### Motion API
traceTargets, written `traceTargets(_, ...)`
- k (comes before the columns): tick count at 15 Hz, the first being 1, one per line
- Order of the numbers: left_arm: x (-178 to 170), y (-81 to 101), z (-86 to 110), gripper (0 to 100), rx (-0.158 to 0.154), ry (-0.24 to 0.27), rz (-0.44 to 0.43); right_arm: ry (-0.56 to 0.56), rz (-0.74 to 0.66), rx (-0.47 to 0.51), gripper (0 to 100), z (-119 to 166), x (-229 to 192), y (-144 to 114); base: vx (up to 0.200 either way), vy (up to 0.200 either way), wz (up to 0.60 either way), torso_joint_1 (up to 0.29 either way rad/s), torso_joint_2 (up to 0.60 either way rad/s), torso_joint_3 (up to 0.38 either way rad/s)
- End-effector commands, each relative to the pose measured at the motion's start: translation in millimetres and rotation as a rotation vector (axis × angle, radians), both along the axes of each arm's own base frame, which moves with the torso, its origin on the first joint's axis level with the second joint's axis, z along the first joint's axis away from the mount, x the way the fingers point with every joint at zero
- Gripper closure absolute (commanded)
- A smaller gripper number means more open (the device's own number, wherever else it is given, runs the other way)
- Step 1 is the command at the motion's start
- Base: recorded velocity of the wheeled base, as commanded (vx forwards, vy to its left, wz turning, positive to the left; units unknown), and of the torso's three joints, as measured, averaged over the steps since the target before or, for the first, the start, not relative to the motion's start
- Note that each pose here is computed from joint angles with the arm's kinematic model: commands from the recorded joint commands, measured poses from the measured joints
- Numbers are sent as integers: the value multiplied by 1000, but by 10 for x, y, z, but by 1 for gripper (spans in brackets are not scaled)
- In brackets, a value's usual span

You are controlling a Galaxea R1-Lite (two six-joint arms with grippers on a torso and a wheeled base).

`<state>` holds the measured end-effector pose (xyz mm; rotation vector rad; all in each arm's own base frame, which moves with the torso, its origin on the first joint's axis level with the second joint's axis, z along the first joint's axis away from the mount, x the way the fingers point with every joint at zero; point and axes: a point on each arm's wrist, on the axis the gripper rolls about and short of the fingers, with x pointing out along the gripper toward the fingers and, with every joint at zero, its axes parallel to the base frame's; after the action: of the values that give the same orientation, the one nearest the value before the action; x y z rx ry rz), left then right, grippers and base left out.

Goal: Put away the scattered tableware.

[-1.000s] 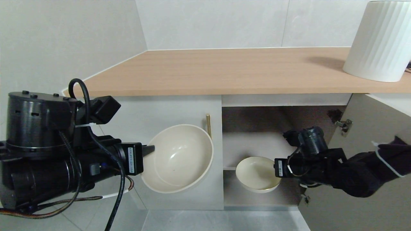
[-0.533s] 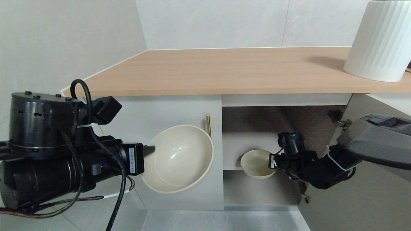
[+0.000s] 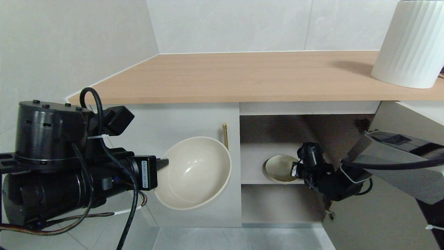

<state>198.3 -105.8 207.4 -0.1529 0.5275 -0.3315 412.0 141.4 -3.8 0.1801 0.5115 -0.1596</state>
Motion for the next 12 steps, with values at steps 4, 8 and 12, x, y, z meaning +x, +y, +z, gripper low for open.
traceTargets(4, 3, -2, -2, 100, 1, 1, 0, -36, -42, 31, 100, -30, 146, 21, 0, 0, 0, 0, 0, 0)
traceTargets(8, 3, -2, -2, 100, -1, 1, 1, -55, -67, 36, 100, -22, 215, -17, 0, 0, 0, 0, 0, 0)
traceTargets(12, 6, -4, -6, 100, 0, 3, 1, -81, -102, 33, 100, -19, 290, -20, 0, 0, 0, 0, 0, 0)
